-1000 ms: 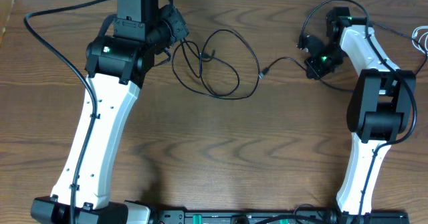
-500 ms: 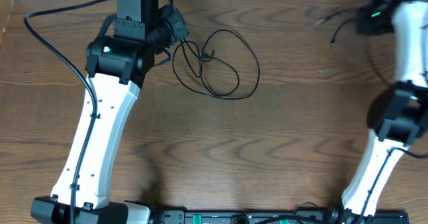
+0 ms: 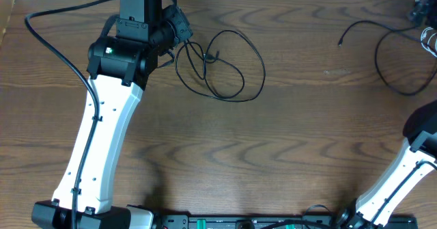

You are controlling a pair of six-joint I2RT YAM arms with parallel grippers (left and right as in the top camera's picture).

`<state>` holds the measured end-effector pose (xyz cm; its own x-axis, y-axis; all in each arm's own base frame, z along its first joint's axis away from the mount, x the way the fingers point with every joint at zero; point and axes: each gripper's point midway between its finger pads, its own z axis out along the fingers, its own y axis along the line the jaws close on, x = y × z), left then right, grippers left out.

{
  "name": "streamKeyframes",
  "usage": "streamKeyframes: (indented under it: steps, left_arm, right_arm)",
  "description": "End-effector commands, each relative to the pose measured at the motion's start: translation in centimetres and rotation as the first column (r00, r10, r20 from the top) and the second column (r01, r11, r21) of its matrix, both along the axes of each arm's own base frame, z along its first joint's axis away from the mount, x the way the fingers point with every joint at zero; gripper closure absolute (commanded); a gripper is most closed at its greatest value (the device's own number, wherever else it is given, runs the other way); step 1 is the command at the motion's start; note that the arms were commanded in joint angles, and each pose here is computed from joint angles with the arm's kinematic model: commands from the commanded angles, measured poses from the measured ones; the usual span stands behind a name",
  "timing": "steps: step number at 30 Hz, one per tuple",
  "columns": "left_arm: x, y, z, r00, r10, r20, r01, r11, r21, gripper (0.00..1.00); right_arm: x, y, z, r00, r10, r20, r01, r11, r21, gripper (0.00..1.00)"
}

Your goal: Untangle cables

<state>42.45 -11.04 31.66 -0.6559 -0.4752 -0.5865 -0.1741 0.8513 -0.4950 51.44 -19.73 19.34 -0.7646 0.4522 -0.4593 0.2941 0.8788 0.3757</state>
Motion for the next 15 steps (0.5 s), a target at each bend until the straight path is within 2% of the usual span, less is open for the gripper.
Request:
streamKeyframes:
  steps: [1,8,15]
  left_arm:
    - [0.2,0.1,0.2,1.0,-0.007,0.005,0.007,1.0,0.013,0.92]
    - [-0.1,0.0,-0.4,1.0,0.003,-0.026,-0.003,1.0,-0.007,0.92]
    - [-0.4,-0.6,-0.5,0.999,-0.021,-0.035,0.02,1.0,-0.022,0.92]
  right_arm:
    - [1.5,6.6,2.5,0.98,0.164,0.113,-0.18,0.973,0.145,0.01]
    - [3.6,13.6,2.9,0.945,0.294,0.144,-0.311,0.944,0.111,0.01]
    - [4.0,18.3,2.5,0.922,0.369,0.121,-0.379,0.922,0.079,0.01]
